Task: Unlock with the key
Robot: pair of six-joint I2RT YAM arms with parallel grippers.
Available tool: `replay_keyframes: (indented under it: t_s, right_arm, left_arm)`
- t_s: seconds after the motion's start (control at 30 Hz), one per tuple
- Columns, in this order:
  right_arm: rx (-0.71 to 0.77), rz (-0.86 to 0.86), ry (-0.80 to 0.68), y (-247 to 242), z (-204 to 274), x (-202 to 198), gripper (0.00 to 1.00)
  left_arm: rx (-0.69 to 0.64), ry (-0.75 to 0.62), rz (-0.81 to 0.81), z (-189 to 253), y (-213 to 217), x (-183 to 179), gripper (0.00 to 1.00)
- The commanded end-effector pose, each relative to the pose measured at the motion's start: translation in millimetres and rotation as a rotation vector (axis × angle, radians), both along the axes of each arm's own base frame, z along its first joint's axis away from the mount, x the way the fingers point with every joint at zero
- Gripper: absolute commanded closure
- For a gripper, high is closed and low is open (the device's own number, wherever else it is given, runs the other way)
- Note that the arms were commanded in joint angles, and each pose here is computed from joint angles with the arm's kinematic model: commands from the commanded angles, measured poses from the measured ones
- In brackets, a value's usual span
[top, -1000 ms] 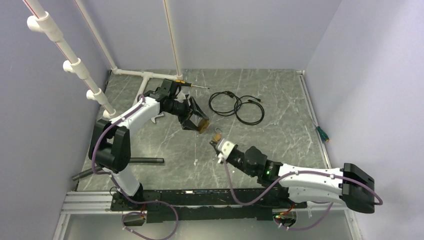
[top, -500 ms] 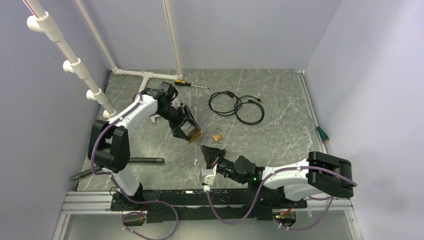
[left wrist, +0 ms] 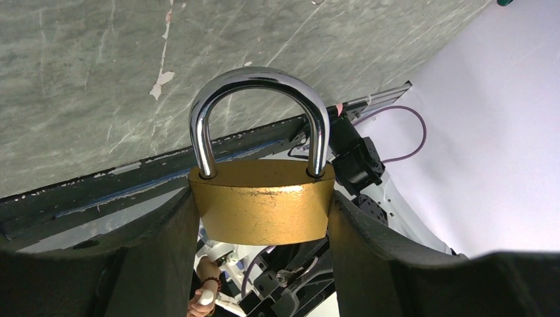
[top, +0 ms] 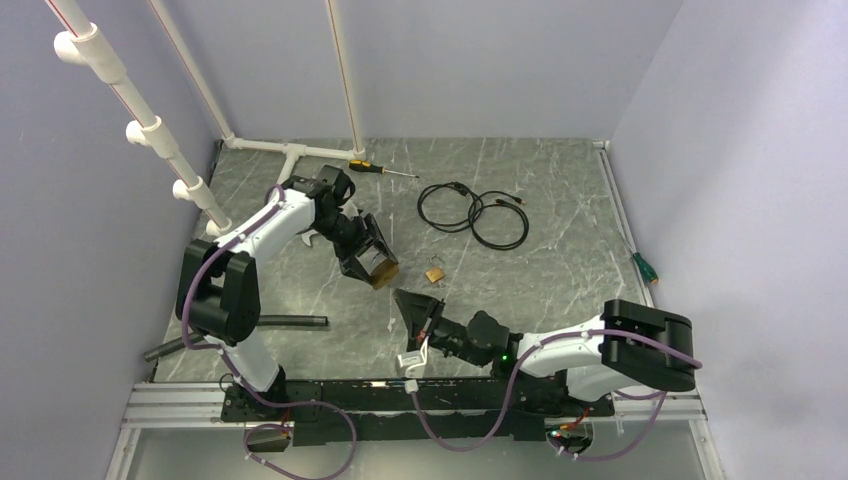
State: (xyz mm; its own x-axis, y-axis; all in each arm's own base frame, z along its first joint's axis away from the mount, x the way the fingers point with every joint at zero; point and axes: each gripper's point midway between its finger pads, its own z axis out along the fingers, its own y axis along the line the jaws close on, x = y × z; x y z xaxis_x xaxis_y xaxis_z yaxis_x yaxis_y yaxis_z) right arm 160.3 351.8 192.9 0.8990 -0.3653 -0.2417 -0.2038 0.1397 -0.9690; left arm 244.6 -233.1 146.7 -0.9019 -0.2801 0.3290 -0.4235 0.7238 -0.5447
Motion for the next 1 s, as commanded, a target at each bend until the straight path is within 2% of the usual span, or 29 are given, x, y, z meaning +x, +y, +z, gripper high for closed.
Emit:
replay_keyframes:
  t_s: [0.0, 0.97]
  right_arm:
    - [0.018, 0.018, -0.064, 12.6, 15.4, -1.1, 1.00]
    - [-0.102, -0.033, -0.074, 21.8, -16.0, 16.1, 1.00]
  left_arm:
    - [-0.049, -0.021, 0.002, 18.3, -3.4, -1.8, 1.00]
    - [-0.026, -0.031, -0.026, 6.3, 2.6, -5.0, 1.00]
